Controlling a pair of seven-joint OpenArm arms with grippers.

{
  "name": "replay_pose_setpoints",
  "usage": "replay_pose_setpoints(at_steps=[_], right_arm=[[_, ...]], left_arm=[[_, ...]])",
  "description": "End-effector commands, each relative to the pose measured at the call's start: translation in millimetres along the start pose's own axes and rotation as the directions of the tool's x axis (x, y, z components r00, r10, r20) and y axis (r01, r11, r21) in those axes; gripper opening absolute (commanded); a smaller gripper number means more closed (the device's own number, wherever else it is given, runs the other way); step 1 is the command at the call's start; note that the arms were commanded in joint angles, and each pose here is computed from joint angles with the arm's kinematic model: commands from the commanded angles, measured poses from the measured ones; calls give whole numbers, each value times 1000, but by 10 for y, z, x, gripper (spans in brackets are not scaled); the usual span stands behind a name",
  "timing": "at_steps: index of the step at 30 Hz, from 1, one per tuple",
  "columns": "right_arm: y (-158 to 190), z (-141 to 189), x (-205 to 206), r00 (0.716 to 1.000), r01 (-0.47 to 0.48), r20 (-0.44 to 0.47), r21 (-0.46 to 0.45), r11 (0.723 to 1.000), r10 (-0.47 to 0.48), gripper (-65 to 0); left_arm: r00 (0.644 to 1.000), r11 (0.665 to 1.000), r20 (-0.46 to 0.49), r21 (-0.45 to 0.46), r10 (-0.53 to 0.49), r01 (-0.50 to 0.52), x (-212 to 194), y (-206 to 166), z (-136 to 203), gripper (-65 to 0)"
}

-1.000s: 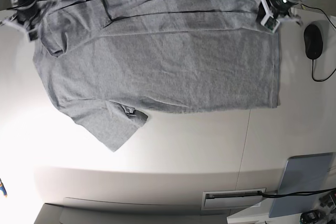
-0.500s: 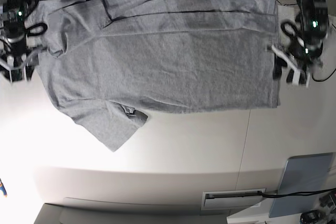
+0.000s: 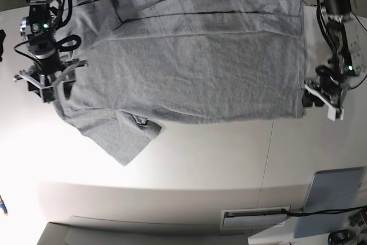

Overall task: Fold the T-shirt properly
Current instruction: 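Move both grippers to the hem corners and grasp them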

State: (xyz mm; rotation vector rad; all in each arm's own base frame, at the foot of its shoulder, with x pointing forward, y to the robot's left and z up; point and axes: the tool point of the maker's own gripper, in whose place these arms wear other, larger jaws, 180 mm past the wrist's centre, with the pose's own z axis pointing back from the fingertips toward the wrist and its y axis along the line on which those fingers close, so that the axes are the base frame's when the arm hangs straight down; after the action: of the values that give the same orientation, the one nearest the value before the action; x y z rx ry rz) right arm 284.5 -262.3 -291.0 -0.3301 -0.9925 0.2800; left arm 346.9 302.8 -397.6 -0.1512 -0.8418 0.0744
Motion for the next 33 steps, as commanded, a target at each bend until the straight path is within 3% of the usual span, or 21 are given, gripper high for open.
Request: replay_pose_setpoints(at_steps=[1, 9, 15, 17, 19, 22, 26, 33], right_arm=[[-6, 7, 123, 999, -7, 41, -7, 1000, 8, -343], [102, -24, 161, 999, 5, 42, 10, 1000, -6, -343], [93, -25, 139, 1000, -1, 29, 5, 1000, 1, -343], [86, -30, 153, 999, -1, 33, 3, 1000, 1, -343], [66, -74, 146, 999, 5, 31, -1, 1000, -5, -343], [15, -268, 26, 999, 32, -9, -2, 999, -32, -343], [57, -607, -50, 996, 79, -55, 71, 994, -75, -343], [75, -1184, 65, 984, 130, -138, 117, 985, -113, -343]], left_arm=[[999, 1000, 54, 3, 3, -3, 244, 64, 6, -377], [998, 1000, -70, -25, -4, 3, 111, -118, -394, -377], [993, 1000, -117, -17, -1, -1, 36, -120, -483, -385], [991, 1000, -135, -27, -8, 5, -25, -128, -477, -433], [987, 999, -158, -41, -20, 14, -88, -149, -468, -524], [984, 996, -172, -87, -51, 36, -116, -223, -459, -644], [984, 994, -170, -100, -61, 44, -116, -244, -457, -650], [983, 994, -172, -100, -61, 44, -118, -245, -457, -650]])
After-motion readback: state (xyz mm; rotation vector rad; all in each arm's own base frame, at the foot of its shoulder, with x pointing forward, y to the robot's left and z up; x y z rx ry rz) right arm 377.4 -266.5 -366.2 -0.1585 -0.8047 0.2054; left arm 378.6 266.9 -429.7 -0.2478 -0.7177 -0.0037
